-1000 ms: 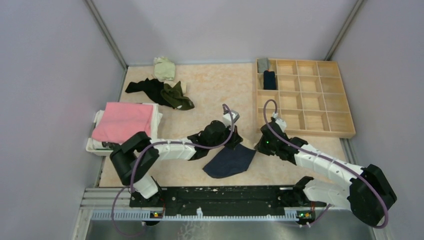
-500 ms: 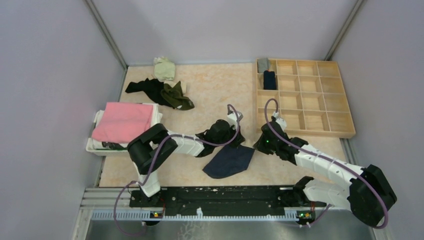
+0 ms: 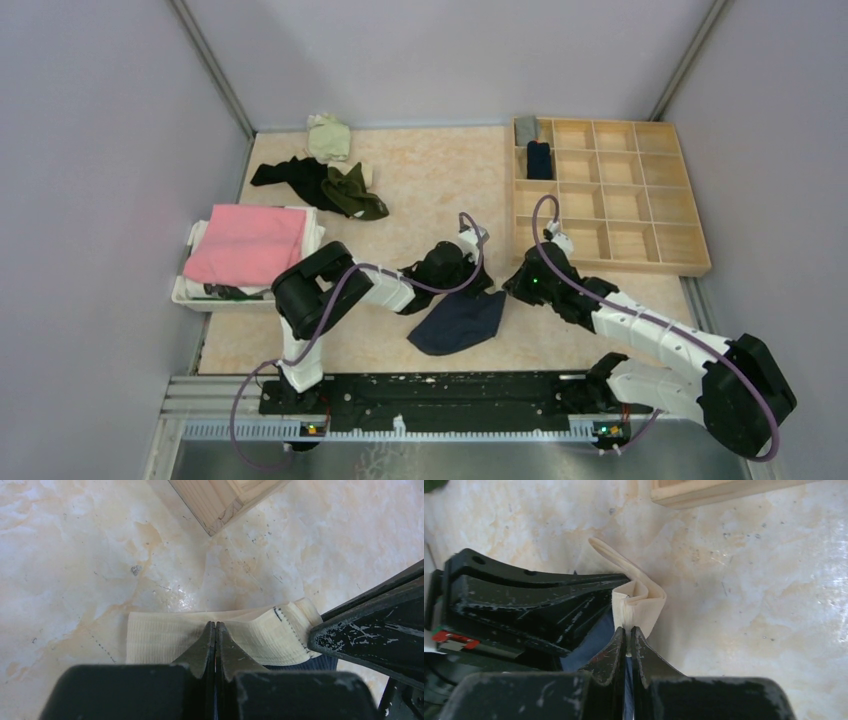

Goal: Roll the underwear
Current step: Fold the underwear at the center of the board.

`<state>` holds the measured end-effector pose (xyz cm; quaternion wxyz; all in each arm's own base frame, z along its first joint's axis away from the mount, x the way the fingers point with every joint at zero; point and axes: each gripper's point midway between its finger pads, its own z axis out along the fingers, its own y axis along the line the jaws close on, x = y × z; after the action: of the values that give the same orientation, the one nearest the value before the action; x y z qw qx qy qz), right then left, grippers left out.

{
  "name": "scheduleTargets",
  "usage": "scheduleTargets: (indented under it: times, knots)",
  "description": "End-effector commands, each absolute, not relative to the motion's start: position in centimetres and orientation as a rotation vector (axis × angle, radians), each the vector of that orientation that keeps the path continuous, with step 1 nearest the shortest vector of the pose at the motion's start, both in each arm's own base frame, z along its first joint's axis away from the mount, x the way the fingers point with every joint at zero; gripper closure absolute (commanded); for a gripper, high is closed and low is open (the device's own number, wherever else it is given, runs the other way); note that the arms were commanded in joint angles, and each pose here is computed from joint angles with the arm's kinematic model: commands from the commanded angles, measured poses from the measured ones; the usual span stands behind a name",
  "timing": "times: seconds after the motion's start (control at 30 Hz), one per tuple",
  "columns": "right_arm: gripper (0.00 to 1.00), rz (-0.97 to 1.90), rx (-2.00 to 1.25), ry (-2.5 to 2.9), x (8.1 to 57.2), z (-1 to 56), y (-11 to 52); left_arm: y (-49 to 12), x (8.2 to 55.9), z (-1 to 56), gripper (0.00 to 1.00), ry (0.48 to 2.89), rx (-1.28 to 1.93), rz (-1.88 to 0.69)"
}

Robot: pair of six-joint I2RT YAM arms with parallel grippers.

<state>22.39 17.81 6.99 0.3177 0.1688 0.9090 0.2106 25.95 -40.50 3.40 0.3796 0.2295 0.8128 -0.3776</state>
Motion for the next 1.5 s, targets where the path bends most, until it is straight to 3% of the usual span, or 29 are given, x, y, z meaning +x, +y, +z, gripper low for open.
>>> scheduleTargets:
  times: [0.0, 0.3, 0.77, 0.97, 1.17, 1.3, 1.47]
  knots:
    - [1.0, 0.702, 0.407, 2.279, 24.3, 10.0, 19.8, -41.1, 26.2, 3.8, 1.0, 2.035, 0.587, -1.006]
    - [1.0, 0.77, 0.467, 2.28, 25.0, 9.8, 21.3, -41.0, 26.2, 4.2, 1.0, 2.028, 0.585, -1.018]
    - [1.0, 0.707, 0.508, 2.309, 25.1, 8.9, 20.5, -36.4, 26.6, 12.4, 1.0, 1.945, 0.459, -0.903]
    - [1.0, 0.71, 0.513, 2.33, 25.1, 8.8, 20.7, -34.1, 22.9, 12.6, 0.8, 1.958, 0.436, -0.804]
    - [1.0, 0.725, 0.516, 2.346, 25.3, 8.7, 21.1, -34.8, 17.3, 12.1, 0.5, 1.946, 0.469, -0.672]
    - [1.0, 0.729, 0.511, 2.358, 25.2, 8.6, 21.2, -36.0, 15.4, 11.4, 0.39, 1.949, 0.517, -0.598]
    - [1.0, 0.733, 0.513, 2.362, 25.1, 8.6, 21.2, -37.1, 15.0, 10.1, 0.32, 1.962, 0.56, -0.386]
